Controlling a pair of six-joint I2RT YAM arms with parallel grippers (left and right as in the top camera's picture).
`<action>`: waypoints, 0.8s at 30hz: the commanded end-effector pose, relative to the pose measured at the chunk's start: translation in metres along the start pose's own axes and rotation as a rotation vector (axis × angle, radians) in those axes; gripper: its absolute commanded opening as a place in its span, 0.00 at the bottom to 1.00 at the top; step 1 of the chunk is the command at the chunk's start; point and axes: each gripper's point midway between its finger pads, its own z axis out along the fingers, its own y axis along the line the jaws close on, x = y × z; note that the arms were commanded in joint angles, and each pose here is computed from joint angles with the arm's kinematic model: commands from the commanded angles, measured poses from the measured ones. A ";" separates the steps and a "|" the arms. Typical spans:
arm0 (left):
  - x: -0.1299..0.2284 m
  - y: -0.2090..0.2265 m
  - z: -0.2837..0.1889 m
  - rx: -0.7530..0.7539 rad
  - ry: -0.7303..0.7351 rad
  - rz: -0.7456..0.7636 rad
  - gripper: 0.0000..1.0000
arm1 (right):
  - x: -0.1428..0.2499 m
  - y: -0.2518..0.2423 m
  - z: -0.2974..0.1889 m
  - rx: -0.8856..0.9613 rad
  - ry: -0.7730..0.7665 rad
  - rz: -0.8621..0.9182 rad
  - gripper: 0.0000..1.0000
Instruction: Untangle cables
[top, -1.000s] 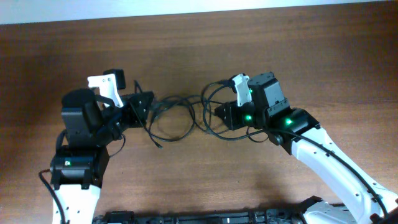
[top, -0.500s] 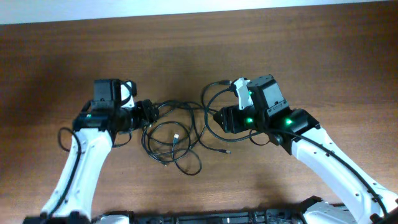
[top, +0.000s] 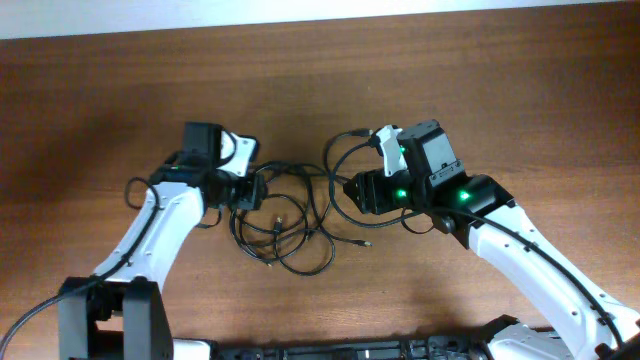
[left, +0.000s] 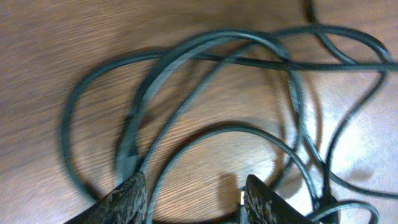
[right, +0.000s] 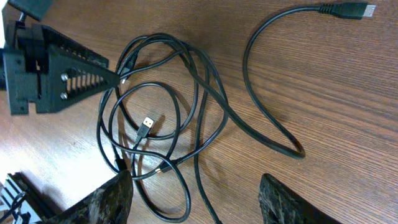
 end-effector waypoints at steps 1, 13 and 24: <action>-0.002 0.003 0.006 -0.124 0.021 0.154 0.50 | -0.003 0.001 -0.001 0.007 -0.009 -0.009 0.64; 0.019 0.021 0.014 -0.253 0.126 0.175 0.46 | 0.012 -0.012 0.018 0.035 0.071 0.021 0.64; 0.041 0.021 0.032 -0.218 0.227 0.160 0.38 | 0.018 -0.018 0.028 0.048 0.109 0.035 0.64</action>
